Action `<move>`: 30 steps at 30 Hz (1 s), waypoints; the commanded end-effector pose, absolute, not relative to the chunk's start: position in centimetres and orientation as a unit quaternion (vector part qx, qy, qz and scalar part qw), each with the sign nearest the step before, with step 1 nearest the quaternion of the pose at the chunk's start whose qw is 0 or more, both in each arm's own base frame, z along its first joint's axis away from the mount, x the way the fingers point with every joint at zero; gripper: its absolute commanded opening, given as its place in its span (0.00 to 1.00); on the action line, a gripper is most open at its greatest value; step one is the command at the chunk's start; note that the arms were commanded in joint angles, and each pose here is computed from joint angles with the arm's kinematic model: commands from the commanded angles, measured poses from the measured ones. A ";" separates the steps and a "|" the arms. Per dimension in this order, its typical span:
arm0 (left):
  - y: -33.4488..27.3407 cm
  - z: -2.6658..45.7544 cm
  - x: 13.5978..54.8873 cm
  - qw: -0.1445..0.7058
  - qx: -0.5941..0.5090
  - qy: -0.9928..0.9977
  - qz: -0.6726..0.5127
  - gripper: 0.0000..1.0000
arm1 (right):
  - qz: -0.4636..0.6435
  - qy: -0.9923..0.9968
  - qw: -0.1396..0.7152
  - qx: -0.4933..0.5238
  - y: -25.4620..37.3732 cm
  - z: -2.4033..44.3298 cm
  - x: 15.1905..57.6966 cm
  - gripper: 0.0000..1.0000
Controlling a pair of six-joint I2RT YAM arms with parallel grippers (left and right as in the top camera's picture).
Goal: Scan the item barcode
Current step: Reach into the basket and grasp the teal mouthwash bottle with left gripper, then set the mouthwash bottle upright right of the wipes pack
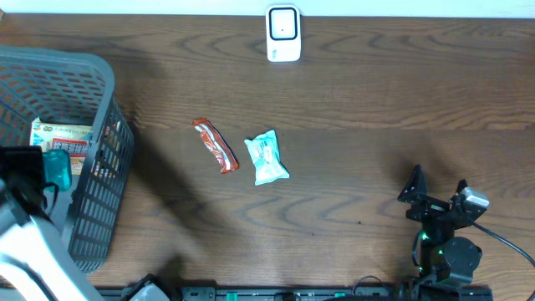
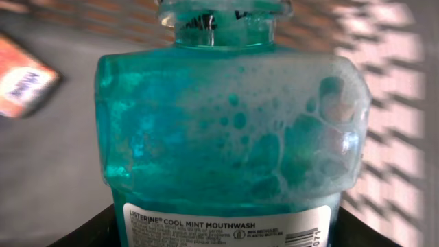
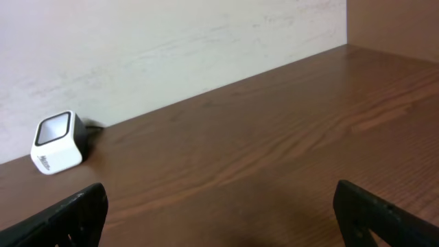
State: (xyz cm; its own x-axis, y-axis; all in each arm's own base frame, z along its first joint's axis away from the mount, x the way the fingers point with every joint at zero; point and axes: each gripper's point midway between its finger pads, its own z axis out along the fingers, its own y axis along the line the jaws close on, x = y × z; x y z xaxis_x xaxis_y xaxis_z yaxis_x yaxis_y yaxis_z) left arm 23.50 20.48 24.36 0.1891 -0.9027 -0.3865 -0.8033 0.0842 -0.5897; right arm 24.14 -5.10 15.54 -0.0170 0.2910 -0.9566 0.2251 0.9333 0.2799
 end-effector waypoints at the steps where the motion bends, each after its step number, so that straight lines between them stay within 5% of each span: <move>1: 15.9 29.8 24.7 0.439 -0.589 0.659 -0.163 0.58 | 0.029 0.712 0.677 0.185 -5.1 15.5 24.1 0.99; 10: 7.2 33.1 25.9 0.464 -0.464 0.717 -0.236 0.58 | 0.029 0.712 0.677 0.185 -5.1 15.5 24.1 0.99; 30: -0.5 19.7 34.2 0.251 -0.396 0.863 -0.190 0.58 | 0.029 0.712 0.677 0.185 -5.1 15.5 24.1 0.99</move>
